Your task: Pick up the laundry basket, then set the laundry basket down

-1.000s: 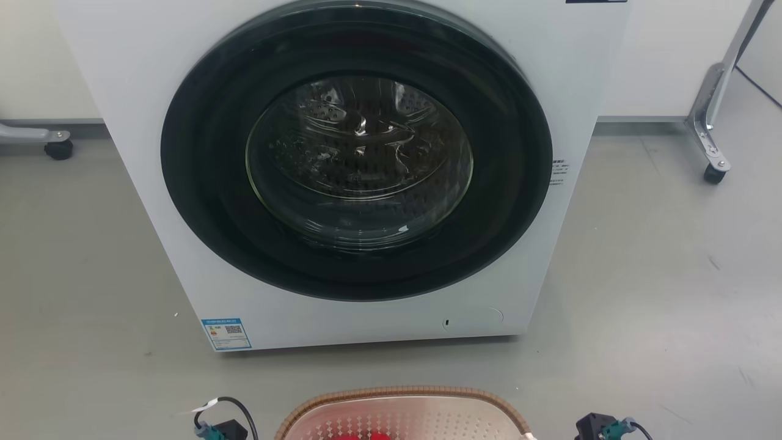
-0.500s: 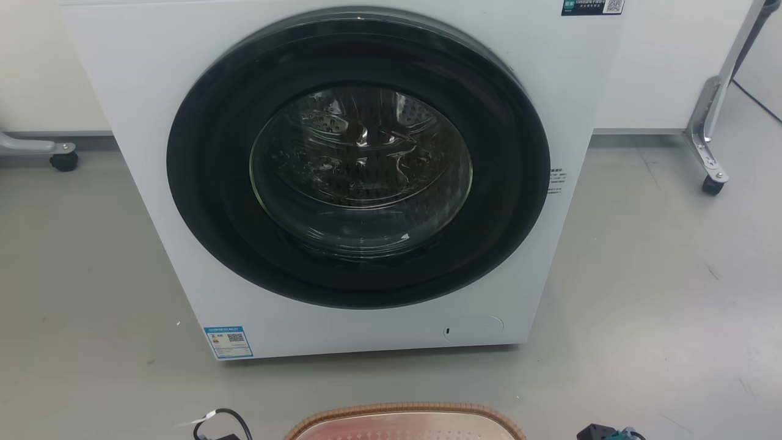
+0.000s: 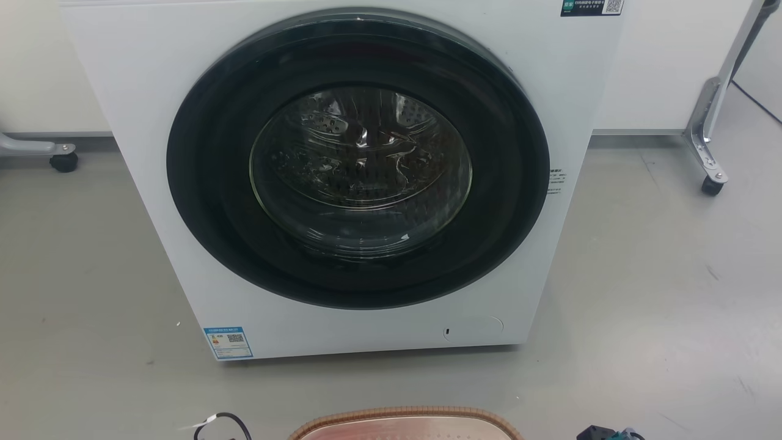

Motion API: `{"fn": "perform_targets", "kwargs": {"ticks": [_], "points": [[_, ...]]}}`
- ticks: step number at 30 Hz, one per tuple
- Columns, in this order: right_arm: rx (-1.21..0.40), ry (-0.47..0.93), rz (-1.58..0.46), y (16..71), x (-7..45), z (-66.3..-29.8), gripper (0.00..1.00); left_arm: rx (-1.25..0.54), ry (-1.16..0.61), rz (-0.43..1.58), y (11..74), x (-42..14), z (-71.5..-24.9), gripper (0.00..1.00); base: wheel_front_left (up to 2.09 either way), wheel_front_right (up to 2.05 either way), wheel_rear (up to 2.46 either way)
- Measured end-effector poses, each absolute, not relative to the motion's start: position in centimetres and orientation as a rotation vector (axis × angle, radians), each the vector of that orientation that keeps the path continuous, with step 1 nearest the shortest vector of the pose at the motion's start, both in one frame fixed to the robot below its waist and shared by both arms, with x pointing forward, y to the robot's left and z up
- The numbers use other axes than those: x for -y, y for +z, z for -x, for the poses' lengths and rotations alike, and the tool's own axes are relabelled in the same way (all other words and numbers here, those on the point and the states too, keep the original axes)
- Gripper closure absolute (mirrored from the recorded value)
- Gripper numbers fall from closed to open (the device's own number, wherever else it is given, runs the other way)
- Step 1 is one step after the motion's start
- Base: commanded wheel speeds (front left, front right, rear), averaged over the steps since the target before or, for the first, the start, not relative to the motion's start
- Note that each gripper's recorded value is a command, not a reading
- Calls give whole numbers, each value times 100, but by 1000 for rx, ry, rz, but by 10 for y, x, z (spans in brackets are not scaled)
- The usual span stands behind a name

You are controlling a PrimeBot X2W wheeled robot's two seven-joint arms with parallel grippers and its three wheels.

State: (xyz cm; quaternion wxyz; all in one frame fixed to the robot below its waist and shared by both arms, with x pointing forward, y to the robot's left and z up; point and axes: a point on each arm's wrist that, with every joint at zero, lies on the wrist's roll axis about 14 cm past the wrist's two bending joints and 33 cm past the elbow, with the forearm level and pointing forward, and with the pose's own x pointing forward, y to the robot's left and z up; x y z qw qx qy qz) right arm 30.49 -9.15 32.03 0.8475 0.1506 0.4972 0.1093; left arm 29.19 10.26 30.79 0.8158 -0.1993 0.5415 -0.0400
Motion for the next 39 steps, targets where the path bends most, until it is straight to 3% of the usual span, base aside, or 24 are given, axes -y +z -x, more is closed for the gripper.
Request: {"fn": "perform_targets", "kwargs": {"ticks": [39], "points": [[-1038, 224, -326, 316, 94, -310, 100, -1161, -85, 424, 302, -99, -296, 100, 0, 0, 0]]}}
